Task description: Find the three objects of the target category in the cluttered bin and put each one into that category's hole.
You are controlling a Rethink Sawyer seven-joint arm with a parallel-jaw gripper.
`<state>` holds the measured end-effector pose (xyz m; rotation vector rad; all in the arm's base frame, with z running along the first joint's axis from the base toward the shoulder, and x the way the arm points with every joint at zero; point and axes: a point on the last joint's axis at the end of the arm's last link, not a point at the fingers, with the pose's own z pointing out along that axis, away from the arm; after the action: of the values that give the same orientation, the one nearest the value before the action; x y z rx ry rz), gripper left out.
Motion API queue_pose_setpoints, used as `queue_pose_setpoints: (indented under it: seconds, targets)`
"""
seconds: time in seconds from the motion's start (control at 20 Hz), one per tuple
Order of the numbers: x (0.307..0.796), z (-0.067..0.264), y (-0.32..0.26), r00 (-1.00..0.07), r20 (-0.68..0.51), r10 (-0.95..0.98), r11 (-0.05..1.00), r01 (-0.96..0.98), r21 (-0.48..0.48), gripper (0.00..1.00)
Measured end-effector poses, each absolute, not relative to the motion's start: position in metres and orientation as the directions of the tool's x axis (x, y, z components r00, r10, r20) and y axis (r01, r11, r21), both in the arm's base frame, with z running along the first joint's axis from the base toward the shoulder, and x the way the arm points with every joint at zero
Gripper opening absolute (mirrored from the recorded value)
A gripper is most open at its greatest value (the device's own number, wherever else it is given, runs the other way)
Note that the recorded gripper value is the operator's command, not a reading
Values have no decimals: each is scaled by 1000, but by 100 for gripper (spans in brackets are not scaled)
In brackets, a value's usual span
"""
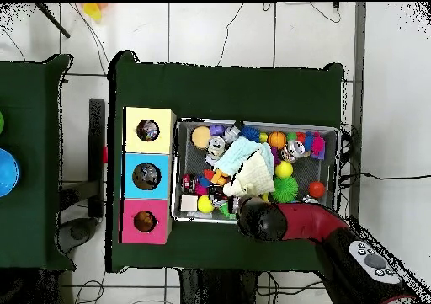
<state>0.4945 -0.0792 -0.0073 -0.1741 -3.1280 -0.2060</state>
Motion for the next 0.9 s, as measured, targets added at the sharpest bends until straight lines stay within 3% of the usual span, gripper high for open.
queue_pose_setpoints:
  seconds: [0.9]
  targets:
    - [502,-29,-76,-997,-22,67,982,62,181,100]
